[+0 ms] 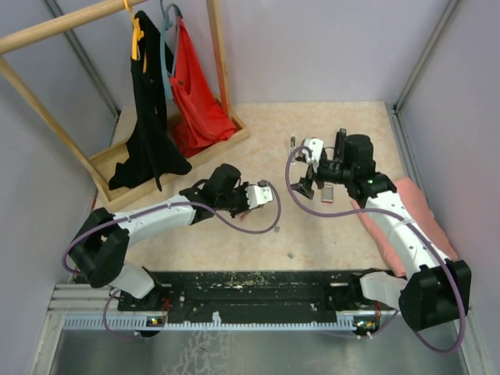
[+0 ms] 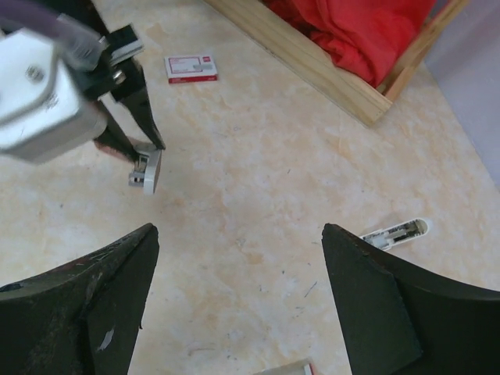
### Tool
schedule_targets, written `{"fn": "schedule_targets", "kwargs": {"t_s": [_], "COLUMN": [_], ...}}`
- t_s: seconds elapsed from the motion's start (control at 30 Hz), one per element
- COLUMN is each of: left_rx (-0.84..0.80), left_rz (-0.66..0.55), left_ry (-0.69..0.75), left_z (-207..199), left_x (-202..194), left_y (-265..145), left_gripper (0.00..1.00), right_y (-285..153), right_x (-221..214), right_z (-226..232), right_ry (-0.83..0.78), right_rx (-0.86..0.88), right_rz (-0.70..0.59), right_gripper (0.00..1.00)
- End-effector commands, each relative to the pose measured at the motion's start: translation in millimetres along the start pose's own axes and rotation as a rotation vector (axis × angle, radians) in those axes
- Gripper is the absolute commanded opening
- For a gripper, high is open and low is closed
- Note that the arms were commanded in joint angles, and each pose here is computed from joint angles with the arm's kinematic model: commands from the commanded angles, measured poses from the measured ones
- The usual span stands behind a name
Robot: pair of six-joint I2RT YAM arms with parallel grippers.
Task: Unload the staples from the stapler
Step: Unload the staple at the center of the board.
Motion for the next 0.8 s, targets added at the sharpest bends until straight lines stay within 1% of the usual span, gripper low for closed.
{"fn": "schedule_targets", "kwargs": {"t_s": [0.0,0.17,0.3,0.4,0.57,0.77], "left_rx": [-0.213,-0.303,-0.357,-0.414,-0.483,-0.535], "left_rz": [-0.011,-0.009,0.017,0.043,0.082,0.098], "left_ry": [-0.14,-0.231,-0.307,-0.367,-0.442,-0.458], "left_z": [-16.5,-15.3,-10.8,-7.3,-7.2,-9.5], "left_x": [1.1,-0.3,-1.3,-1.7,-6.2,-8.5], "left_y": [-4.7,-4.5,-0.7,3.7,10.2,14.0], "left_gripper": [0.0,0.01,0.01,0.01,0.01,0.01], "right_y": [-3.3,-2.7,4.2,12.3,24.0,40.7], "right_x": [4.0,-3.4,-12.8,-18.2,-25.1,-35.4], "right_z": [12.6,32.1,47.3,60.7,75.0,83.2], "right_ry": [-0.208,-0.373,-0.532,-0.62,-0.692,-0.725], "right_rx": [0.063,0.117,0.184,0.24,0.309,0.354], "right_rz": [-0.062,-0.095,-0.068,-0.052,-0.034,0.021], "right_gripper": [0.84,0.83,0.82,0.82,0.8,0.77]}}
Point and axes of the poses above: each gripper's point midway between its finger pads, its own y axis out along the fingers, its own z axis along the line the jaws close on, x = y × z, the point moved 5 cm from there along -y, back along the fingers, and after that the axes turned 3 degrees about -y, right-handed, at the moved point
